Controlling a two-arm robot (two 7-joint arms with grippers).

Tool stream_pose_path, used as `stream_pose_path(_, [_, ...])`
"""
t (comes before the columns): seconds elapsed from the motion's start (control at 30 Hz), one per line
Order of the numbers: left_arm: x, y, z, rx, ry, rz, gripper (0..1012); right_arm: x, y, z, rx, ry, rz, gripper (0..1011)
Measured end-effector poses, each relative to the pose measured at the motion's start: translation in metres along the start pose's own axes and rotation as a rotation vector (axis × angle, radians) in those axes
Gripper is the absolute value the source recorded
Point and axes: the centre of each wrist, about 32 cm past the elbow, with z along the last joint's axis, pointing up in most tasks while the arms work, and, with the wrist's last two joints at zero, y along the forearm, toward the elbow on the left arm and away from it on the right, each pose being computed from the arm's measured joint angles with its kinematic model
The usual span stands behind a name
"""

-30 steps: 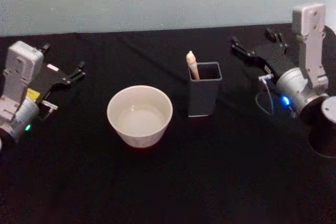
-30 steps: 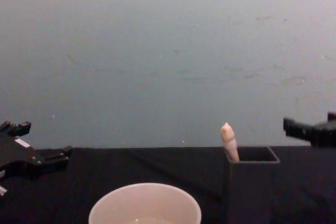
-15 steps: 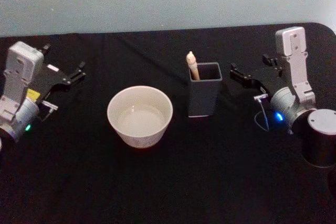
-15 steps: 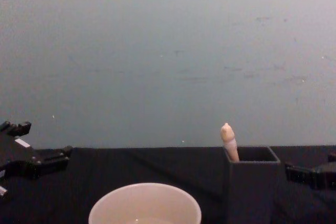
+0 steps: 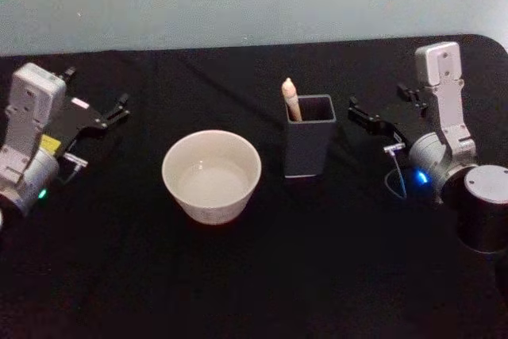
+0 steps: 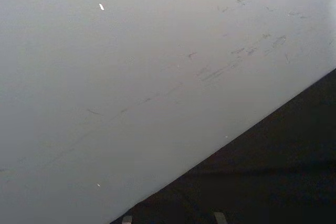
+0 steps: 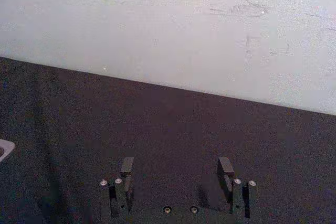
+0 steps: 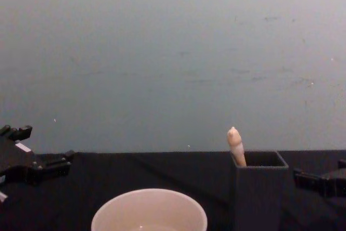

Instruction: Pick up the stirring spoon with one hand, stir inside the cup, then place it back in its original position.

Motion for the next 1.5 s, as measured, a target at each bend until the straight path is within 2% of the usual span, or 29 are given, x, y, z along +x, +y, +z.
stream_pose_path(1.5, [0.0,0.0,0.0,0.0,0.0,0.0,1001,0.0001,-0.0004,0.0001,0.002,0.0,-0.001,1002])
